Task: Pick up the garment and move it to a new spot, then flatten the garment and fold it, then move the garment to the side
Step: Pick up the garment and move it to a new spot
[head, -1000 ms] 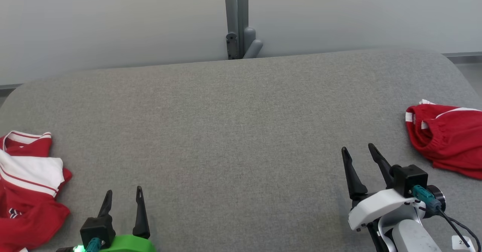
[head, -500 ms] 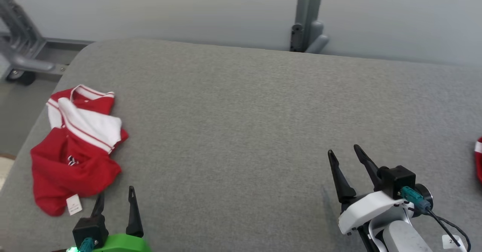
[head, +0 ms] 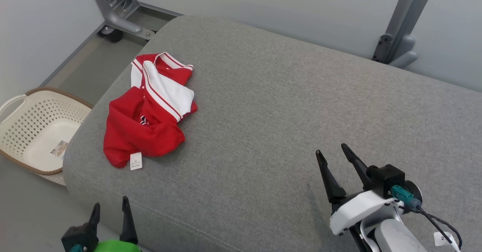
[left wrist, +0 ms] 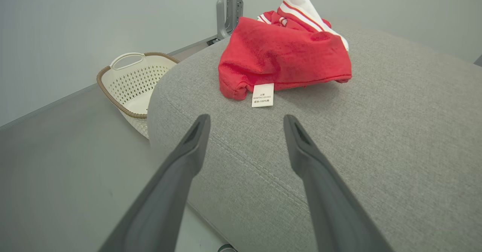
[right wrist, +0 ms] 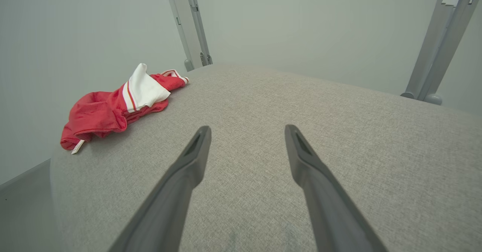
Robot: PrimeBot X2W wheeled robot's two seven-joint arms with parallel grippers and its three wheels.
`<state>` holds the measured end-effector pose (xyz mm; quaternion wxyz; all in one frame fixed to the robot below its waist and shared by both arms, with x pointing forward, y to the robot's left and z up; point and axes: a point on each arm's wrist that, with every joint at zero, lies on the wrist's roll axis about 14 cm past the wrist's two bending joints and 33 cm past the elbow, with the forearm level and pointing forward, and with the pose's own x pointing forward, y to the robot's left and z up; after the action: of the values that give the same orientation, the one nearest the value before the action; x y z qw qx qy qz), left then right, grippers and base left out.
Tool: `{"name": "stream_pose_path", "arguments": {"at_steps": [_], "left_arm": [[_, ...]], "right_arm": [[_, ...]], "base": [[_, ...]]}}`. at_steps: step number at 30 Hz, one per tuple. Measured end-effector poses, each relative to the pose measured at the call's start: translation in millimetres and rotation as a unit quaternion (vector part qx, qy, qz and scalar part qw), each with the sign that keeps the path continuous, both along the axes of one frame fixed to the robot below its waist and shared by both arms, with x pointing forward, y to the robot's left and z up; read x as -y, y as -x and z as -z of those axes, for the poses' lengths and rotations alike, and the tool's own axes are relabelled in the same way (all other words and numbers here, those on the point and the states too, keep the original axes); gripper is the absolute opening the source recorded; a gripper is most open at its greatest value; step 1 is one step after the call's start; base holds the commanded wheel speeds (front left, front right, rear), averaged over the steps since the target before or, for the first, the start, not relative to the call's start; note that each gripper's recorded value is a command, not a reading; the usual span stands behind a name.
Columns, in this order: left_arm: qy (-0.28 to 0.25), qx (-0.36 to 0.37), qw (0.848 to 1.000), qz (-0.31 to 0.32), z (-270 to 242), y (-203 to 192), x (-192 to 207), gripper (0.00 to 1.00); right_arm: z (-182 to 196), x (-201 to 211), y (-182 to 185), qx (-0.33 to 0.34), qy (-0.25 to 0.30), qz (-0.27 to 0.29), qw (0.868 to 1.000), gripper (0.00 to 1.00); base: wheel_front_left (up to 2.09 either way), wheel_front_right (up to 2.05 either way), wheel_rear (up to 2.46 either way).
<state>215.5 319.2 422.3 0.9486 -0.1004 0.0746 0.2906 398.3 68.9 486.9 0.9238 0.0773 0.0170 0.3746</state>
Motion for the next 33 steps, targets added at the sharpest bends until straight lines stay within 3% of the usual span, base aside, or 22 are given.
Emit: {"name": "stream_pose_path", "arguments": {"at_steps": [9,18,25,33], "left_arm": [[-0.012,0.023,1.000,-0.003,-22,-40,-29,1.00],[-0.058,0.031,0.996,0.054,-59,-140,-67,1.00],[-0.012,-0.041,0.996,0.080,-28,-186,-71,1.00],[0.055,-0.141,0.984,0.096,41,-194,-50,1.00]], "right_arm": [[10,8,-21,0.021,0.035,-0.011,0.999,1.00],[23,47,-52,0.020,0.036,0.025,0.999,1.00],[23,82,-67,0.023,0.030,0.066,0.997,1.00],[41,124,-73,0.002,0.042,0.115,0.993,1.00]], "base": [[0.00,0.00,0.00],[0.00,0.00,0.00],[0.00,0.00,0.00],[0.00,0.00,0.00]]}}
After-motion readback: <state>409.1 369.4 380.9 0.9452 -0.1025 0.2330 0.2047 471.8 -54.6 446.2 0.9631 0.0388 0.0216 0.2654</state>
